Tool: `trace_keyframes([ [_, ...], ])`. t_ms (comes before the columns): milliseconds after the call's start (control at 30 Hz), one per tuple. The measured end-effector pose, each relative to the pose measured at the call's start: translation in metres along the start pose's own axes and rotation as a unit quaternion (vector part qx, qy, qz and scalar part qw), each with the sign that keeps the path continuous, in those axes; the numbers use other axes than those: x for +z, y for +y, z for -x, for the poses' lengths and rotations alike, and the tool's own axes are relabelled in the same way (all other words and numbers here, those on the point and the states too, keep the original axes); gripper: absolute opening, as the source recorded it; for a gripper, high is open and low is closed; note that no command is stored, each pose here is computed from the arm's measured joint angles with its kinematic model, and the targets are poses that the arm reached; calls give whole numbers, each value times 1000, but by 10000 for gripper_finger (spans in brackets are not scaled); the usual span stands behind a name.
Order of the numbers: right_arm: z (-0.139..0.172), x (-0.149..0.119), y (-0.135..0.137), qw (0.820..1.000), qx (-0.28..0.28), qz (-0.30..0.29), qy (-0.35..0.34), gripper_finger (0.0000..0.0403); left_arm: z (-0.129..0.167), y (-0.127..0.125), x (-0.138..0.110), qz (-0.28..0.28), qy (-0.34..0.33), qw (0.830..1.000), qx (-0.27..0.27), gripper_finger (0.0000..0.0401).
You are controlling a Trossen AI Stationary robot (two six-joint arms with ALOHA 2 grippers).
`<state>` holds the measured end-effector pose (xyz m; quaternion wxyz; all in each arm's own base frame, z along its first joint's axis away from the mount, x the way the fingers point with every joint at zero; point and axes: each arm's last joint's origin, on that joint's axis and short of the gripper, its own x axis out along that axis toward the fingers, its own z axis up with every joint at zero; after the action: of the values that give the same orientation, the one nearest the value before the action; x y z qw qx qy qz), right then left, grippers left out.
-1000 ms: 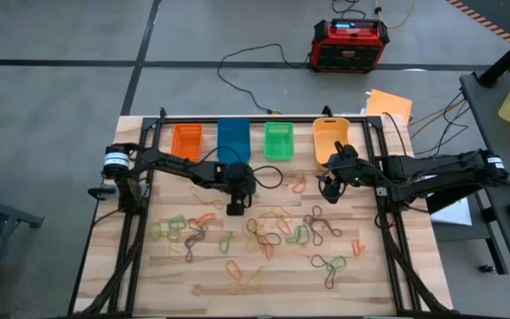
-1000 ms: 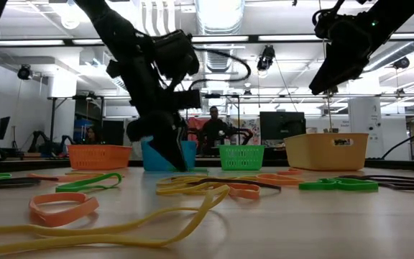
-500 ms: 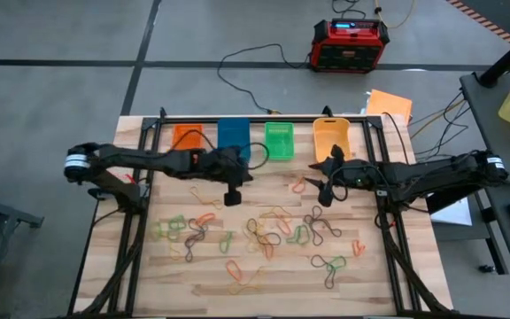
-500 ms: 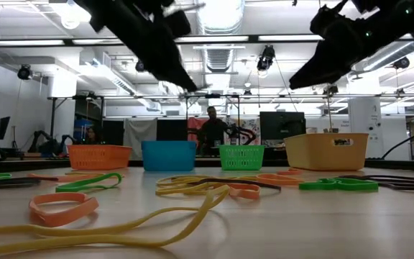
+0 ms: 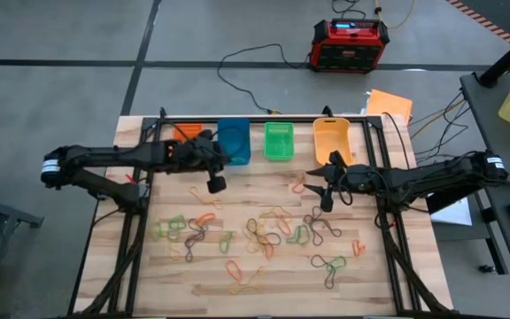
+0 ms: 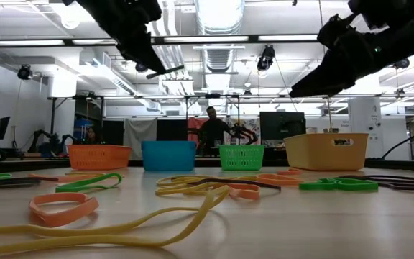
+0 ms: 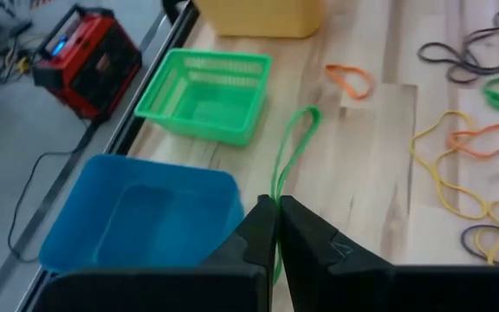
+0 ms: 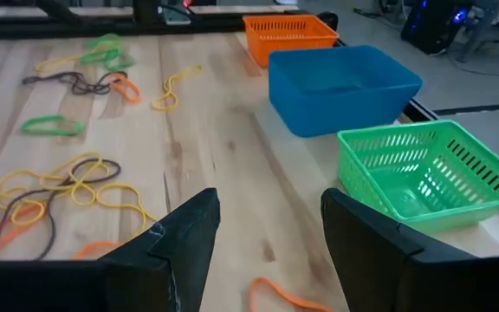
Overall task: Sort rubber bands into baskets
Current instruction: Put the green rubber band into the orange bin
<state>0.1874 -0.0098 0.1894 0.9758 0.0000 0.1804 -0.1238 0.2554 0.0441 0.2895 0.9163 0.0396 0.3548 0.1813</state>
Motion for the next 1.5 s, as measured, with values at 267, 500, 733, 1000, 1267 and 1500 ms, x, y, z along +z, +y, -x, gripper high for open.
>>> trace_keyframes([
  [267, 0, -1, 0, 1000, 0, -6, 0, 199, -11, 23, -8, 23, 44, 998, 33, 0],
  [500, 0, -1, 0, 1000, 0, -6, 0, 199, -18, 61, -23, 84, 99, 988, 79, 0],
  [733, 0, -1, 0, 1000, -4, -6, 0, 199, -15, 97, -45, 141, 170, 967, 124, 0],
  [1000, 0, -1, 0, 1000, -4, -6, 0, 199, -13, 130, -73, 223, 213, 934, 182, 0],
  [1267, 0, -1, 0, 1000, -4, -12, 0, 199, -23, 128, -115, 276, 265, 898, 219, 0],
  [1500, 0, -1, 0, 1000, -4, -15, 0, 199, -29, 122, -131, 272, 277, 896, 216, 0],
])
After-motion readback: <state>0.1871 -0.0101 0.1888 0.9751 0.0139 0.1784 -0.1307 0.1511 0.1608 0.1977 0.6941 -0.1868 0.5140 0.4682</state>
